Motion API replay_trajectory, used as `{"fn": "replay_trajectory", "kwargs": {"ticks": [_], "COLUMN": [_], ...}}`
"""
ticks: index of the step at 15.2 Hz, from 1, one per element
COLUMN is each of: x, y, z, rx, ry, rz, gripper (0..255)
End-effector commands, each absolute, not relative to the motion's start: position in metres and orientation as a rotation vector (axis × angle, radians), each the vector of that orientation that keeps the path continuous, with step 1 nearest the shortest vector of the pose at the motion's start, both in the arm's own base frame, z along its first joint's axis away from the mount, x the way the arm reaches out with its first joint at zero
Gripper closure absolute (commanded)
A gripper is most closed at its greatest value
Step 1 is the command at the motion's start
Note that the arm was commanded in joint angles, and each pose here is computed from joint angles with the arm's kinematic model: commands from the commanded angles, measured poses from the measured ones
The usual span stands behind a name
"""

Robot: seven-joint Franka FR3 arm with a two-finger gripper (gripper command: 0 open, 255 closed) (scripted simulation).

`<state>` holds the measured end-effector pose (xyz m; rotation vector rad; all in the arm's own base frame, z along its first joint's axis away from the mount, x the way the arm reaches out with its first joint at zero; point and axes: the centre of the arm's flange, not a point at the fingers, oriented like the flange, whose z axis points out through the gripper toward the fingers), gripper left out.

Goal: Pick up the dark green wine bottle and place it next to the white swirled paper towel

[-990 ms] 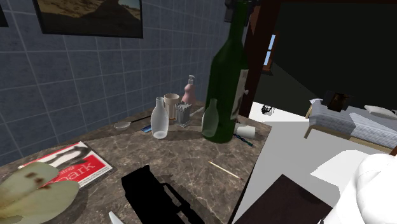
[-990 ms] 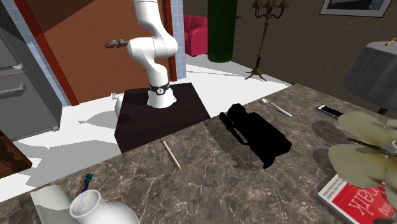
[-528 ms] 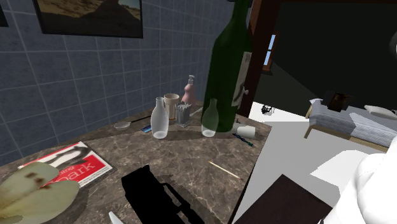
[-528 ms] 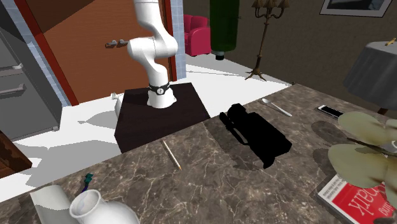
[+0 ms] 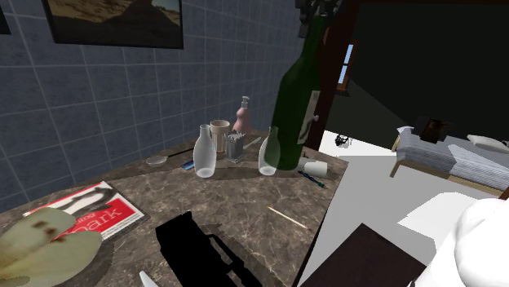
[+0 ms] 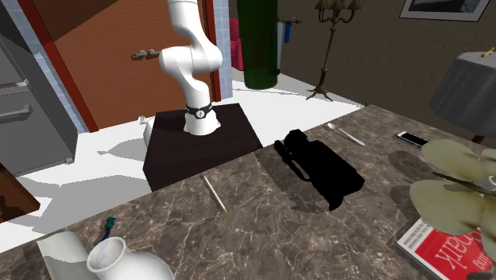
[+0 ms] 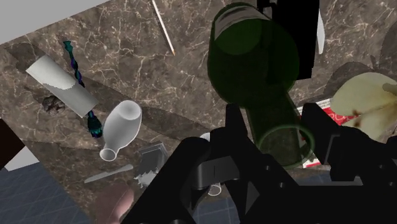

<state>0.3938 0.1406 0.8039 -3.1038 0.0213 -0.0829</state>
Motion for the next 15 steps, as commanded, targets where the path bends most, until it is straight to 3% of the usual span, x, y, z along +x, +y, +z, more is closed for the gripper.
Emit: {"fn": "replay_trajectory", "kwargs": {"ticks": [1, 15], "x": [0.401, 0.459], "y": [0.119, -0.021], "z": [0.787, 0.682], "rx": [-3.102, -3.102], "ry": [0.019, 0.019], "rz": [-0.085, -0.085], "gripper": [255, 255]}}
